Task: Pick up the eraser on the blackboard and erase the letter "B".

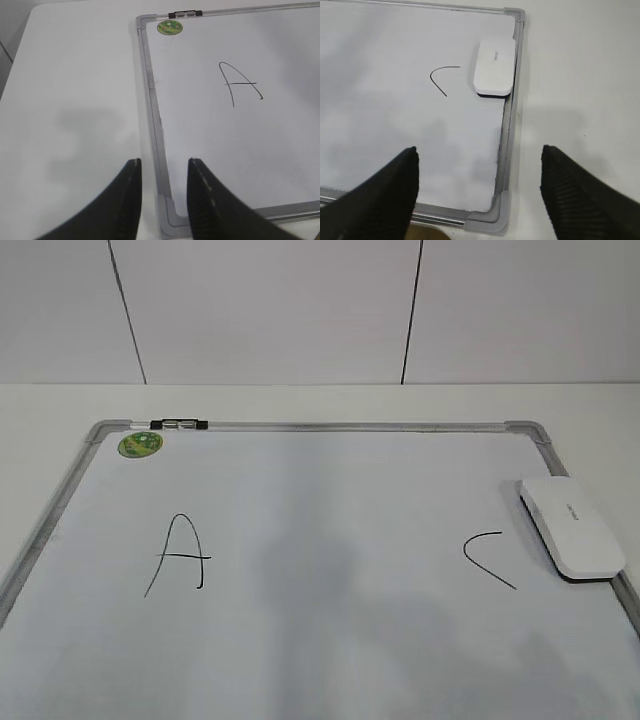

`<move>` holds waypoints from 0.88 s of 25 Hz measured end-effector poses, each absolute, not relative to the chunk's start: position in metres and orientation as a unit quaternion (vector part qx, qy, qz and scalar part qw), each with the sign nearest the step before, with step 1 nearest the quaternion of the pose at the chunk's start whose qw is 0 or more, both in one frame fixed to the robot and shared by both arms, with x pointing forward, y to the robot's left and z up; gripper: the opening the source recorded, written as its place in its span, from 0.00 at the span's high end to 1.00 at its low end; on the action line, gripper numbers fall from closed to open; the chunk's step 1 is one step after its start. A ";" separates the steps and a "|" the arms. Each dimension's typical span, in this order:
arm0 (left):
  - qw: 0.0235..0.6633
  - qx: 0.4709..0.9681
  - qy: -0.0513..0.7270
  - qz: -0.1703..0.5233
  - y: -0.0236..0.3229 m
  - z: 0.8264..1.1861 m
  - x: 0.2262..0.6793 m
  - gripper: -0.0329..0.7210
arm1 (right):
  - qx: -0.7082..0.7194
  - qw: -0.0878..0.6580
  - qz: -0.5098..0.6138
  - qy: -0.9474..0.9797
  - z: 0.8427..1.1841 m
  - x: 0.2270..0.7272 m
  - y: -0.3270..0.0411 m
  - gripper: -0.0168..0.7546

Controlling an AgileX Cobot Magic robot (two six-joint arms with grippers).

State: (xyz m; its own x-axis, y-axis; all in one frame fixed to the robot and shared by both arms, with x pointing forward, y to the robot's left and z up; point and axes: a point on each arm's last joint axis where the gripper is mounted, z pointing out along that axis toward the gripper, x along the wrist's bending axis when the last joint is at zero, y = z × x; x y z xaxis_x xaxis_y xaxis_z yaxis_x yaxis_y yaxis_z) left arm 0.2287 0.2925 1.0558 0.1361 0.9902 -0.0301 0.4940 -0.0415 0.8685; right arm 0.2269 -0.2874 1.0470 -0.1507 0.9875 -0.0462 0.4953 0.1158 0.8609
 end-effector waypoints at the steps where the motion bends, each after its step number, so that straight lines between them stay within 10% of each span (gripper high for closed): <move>1: 0.387 0.646 0.574 0.322 0.293 1.055 0.229 0.64 | 0.558 0.337 0.362 0.667 1.046 0.227 -0.287 0.22; 22: 0.389 0.645 0.573 0.324 0.293 1.055 0.230 0.64 | 0.557 0.336 0.360 0.669 1.045 0.227 -0.288 0.22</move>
